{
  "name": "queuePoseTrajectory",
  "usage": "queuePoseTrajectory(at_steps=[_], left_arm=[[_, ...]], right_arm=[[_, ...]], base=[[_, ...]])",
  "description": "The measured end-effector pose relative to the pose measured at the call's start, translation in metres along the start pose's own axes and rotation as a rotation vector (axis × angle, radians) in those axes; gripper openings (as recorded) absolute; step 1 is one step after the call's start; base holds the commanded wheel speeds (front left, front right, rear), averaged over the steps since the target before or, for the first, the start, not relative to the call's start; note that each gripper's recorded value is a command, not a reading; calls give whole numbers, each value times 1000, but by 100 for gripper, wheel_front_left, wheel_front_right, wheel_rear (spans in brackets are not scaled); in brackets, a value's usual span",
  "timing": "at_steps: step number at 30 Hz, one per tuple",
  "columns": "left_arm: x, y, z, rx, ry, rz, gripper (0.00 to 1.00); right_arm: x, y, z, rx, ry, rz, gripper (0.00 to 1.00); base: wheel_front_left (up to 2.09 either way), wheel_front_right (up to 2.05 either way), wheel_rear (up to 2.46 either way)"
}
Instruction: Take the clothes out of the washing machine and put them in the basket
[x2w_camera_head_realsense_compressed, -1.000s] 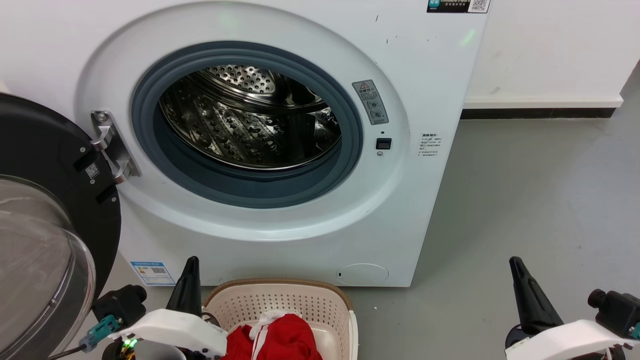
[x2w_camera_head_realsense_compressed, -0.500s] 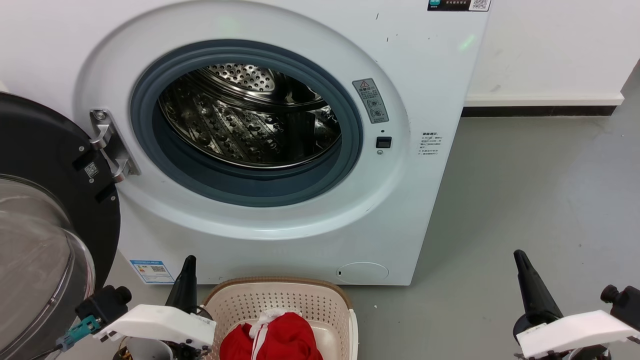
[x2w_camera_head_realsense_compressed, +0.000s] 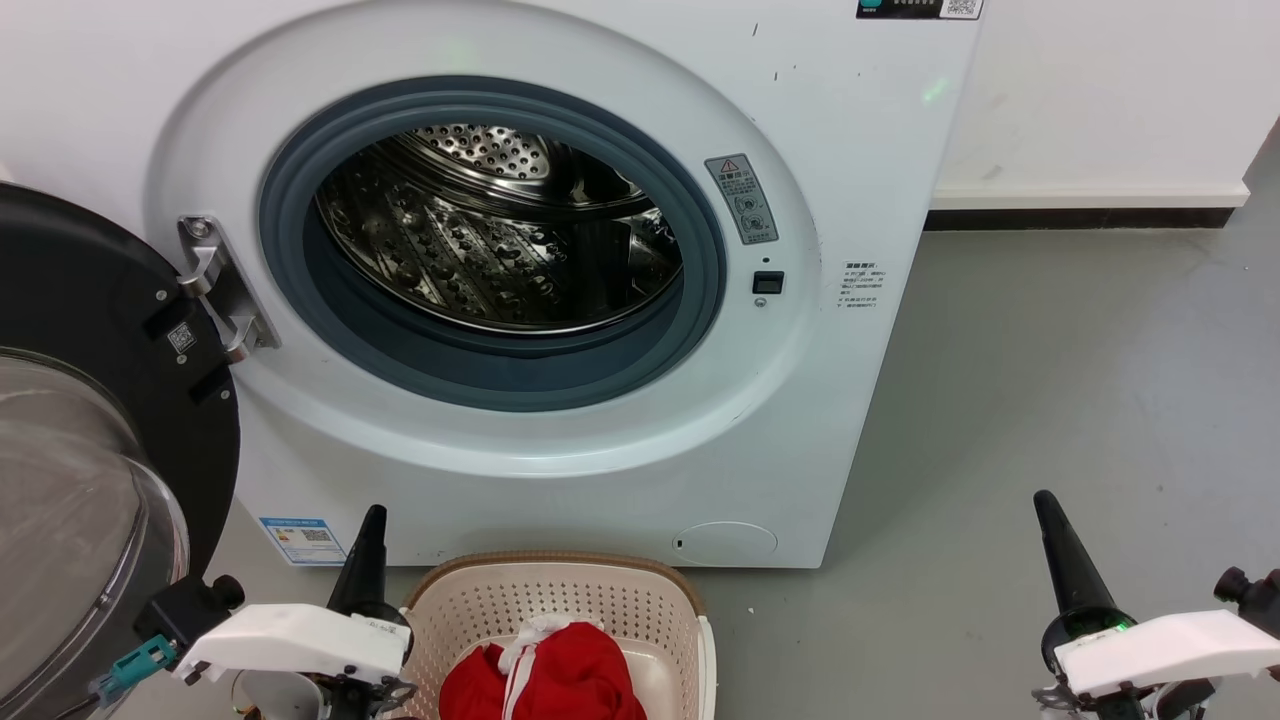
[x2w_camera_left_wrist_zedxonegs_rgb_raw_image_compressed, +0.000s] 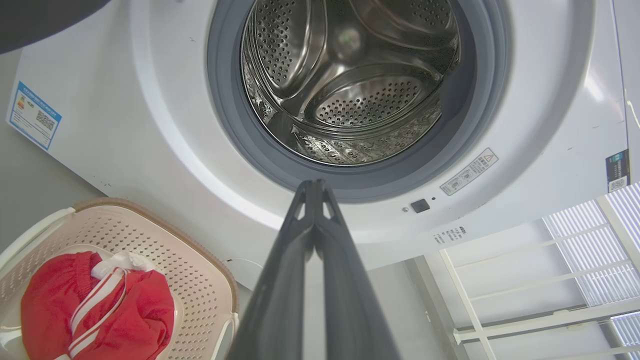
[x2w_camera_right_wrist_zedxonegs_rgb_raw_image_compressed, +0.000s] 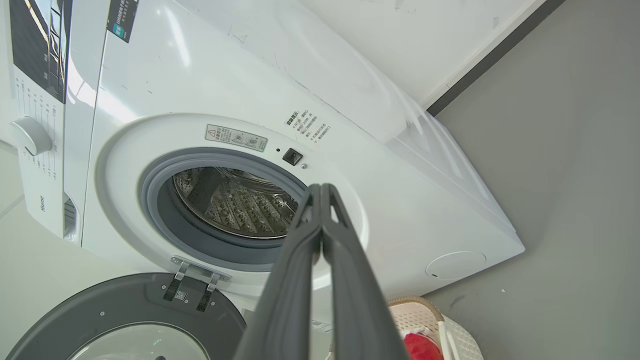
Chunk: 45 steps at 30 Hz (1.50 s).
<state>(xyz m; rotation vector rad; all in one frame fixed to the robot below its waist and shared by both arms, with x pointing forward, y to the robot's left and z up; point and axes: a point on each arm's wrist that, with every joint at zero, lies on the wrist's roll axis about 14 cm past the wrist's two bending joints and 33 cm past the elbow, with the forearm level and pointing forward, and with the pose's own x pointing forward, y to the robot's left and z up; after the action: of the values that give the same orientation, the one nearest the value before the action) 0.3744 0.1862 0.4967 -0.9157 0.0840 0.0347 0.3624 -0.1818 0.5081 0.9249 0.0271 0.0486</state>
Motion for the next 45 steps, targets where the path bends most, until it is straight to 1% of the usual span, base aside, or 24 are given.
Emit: queuePoseTrajectory(at_steps=[23, 45], left_arm=[[5, 2, 5, -252, 2, -15, 0], [9, 1, 9, -455, -9, -39, 0]], right_arm=[[9, -7, 4, 248, -14, -18, 0], [16, -11, 9, 443, -30, -25, 0]], base=[[0, 0, 0], [0, 0, 0]])
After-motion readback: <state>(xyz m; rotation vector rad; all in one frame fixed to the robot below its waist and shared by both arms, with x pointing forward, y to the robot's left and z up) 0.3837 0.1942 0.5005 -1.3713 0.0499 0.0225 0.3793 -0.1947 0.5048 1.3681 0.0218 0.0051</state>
